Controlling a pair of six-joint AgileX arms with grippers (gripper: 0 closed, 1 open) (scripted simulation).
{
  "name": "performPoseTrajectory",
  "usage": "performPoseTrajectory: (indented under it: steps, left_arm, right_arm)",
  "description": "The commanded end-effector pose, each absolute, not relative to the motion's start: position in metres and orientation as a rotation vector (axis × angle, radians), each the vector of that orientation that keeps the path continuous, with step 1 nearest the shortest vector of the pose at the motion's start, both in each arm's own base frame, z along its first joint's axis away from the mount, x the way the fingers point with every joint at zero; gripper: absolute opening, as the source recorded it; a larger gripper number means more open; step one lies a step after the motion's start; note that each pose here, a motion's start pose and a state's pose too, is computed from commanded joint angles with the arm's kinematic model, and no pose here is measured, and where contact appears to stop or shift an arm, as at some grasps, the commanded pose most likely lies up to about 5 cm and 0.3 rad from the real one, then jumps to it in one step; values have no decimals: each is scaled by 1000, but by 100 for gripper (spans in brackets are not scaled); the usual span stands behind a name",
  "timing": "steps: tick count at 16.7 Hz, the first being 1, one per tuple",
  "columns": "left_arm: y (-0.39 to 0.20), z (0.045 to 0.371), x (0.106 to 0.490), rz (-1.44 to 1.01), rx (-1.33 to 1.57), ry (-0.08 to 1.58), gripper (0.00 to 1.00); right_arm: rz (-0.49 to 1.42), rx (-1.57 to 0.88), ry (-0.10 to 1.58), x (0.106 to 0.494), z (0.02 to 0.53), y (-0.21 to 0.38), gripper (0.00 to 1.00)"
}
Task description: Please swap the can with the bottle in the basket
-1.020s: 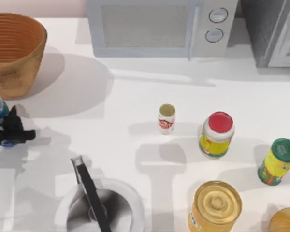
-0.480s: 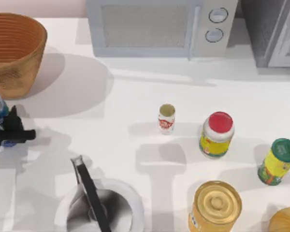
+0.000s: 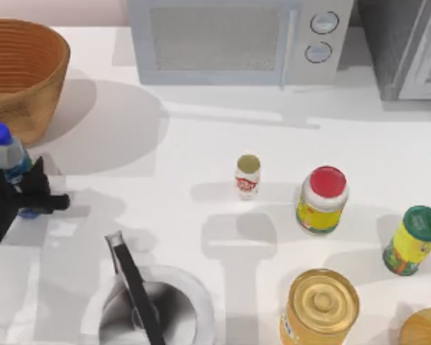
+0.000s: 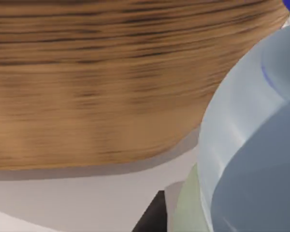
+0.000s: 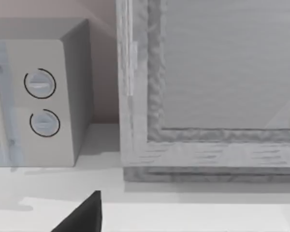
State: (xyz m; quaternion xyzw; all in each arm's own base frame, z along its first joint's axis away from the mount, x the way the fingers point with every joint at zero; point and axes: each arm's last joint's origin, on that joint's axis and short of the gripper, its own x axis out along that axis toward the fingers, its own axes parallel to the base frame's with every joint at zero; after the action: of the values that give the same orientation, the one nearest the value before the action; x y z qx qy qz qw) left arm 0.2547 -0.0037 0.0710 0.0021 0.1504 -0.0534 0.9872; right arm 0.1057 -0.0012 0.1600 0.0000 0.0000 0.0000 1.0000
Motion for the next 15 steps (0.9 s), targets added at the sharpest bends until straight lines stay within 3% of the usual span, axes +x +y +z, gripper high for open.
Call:
performPoseTrajectory:
  steps: [4, 8, 11, 15]
  left_arm:
    - [-51, 91, 270, -326, 21, 321, 0]
    - [-83, 146, 301, -454, 32, 287, 0]
    - [-71, 202, 326, -418, 31, 264, 0]
    - [-7, 270, 345, -225, 20, 266, 0]
  right_arm:
    - [0, 0, 0, 106, 160, -1, 100]
    - [0, 0, 0, 106, 160, -1, 100]
    - [0, 0, 0, 106, 160, -1, 100]
    - [0, 0, 0, 106, 160, -1, 100]
